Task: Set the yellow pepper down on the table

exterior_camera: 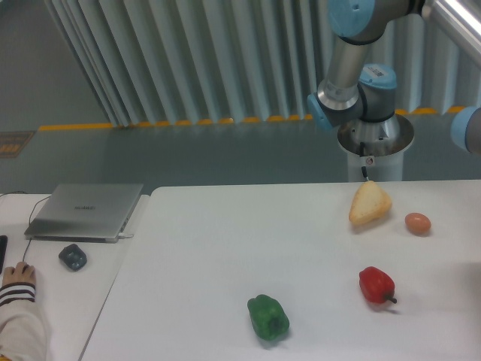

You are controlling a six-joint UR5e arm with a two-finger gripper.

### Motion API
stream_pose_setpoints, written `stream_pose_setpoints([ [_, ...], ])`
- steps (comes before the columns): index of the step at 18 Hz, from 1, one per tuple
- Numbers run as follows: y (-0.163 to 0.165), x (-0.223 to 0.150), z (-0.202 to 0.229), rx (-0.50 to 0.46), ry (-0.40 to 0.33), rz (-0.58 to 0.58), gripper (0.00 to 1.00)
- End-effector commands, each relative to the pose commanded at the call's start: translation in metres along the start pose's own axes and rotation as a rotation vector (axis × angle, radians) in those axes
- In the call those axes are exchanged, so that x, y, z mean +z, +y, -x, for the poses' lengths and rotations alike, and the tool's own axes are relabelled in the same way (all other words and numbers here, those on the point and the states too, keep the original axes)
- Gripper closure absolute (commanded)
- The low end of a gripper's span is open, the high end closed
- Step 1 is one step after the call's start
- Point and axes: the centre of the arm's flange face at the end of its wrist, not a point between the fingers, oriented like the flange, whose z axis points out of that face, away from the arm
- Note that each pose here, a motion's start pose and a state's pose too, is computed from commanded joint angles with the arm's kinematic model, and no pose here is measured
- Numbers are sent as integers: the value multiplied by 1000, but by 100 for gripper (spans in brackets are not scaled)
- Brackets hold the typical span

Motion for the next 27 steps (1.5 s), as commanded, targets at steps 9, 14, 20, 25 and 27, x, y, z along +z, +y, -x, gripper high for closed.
stream_pose_setpoints([
  [9,23,26,7,-38,-3,-44,0],
  [14,20,36,12,-62,-1,-44,0],
  [20,6,43,10,-87,17,-44,0],
  [25,5,44,11,-98,18,-43,0],
  [27,5,44,11,-99,18,-43,0],
])
